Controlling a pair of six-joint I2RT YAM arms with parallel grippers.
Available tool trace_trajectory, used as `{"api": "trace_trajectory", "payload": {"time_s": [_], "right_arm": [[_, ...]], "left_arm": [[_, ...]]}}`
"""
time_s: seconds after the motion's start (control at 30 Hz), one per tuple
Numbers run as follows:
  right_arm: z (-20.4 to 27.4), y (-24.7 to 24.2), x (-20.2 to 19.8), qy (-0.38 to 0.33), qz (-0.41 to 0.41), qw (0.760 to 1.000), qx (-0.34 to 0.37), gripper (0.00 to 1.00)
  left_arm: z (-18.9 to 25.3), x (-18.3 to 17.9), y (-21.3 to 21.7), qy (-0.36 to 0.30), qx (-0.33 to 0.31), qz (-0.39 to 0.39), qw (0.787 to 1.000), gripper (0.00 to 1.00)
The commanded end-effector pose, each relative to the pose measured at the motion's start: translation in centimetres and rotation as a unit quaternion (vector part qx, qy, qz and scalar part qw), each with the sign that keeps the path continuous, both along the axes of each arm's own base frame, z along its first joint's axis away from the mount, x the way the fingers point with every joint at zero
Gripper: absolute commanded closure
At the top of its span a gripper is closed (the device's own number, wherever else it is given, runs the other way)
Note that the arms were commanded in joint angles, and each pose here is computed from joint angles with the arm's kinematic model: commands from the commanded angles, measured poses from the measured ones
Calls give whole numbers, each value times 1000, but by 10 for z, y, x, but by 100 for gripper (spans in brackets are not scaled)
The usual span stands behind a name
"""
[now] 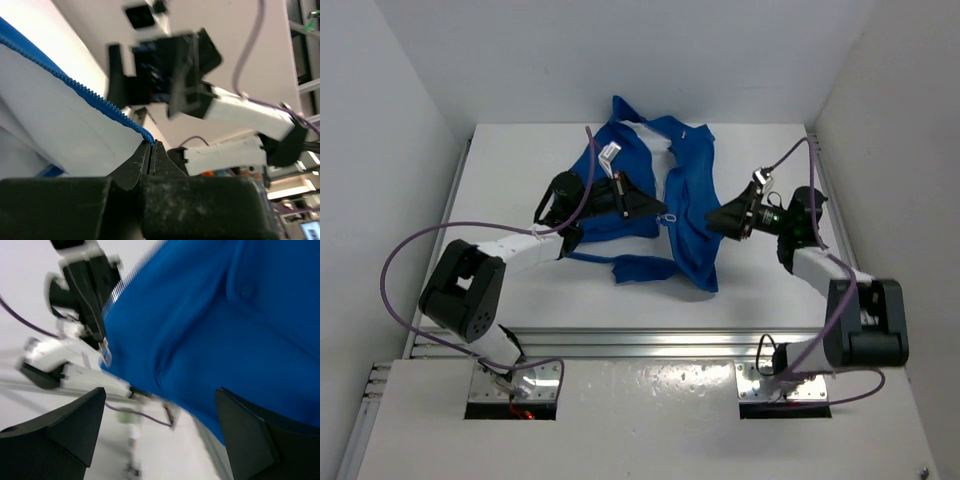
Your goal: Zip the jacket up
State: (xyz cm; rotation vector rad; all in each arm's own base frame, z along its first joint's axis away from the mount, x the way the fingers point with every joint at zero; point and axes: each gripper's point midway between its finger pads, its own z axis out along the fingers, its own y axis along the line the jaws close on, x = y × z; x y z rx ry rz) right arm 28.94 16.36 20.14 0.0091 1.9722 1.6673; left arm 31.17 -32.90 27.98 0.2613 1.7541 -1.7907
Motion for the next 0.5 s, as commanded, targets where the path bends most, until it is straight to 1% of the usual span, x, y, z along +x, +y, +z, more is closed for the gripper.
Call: {"api": "trace_trajectory", "payload": {"time_s": [0.0,0.03,0.07,0.1,0.13,0.2,0.23,0.27,0.3,0.37,0.47], "right_arm": [[50,9,20,-24,0,994,104,12],[61,11,19,-10,6,992,128,12],[60,19,19,-9,19,991,135,13],[65,20,23,-11,21,990,139,15],[62,21,26,-4,19,990,140,15],[63,29,25,-15,33,991,130,16],[59,35,22,3,42,991,125,16],[60,43,13,-21,64,992,111,17],[56,47,9,-6,71,992,107,19],[54,54,-2,-26,87,991,95,22],[49,57,-12,-23,100,991,90,30]], "left_arm": [[15,-19,-6,-21,-46,-30,998,100],[13,-23,-8,-22,-47,-34,998,100],[13,-28,-10,-29,-51,-39,998,100],[13,-27,-10,-34,-53,-39,997,100],[14,-33,-14,-50,-54,-50,996,100],[7,-40,-21,-69,-39,-60,995,100],[3,-39,-21,-72,-32,-58,995,100],[4,-40,-24,-82,-30,-61,994,100],[1,-39,-24,-93,-23,-58,994,100],[0,-40,-28,-98,-17,-61,993,100],[5,-38,-28,-105,-22,-56,993,100]]}}
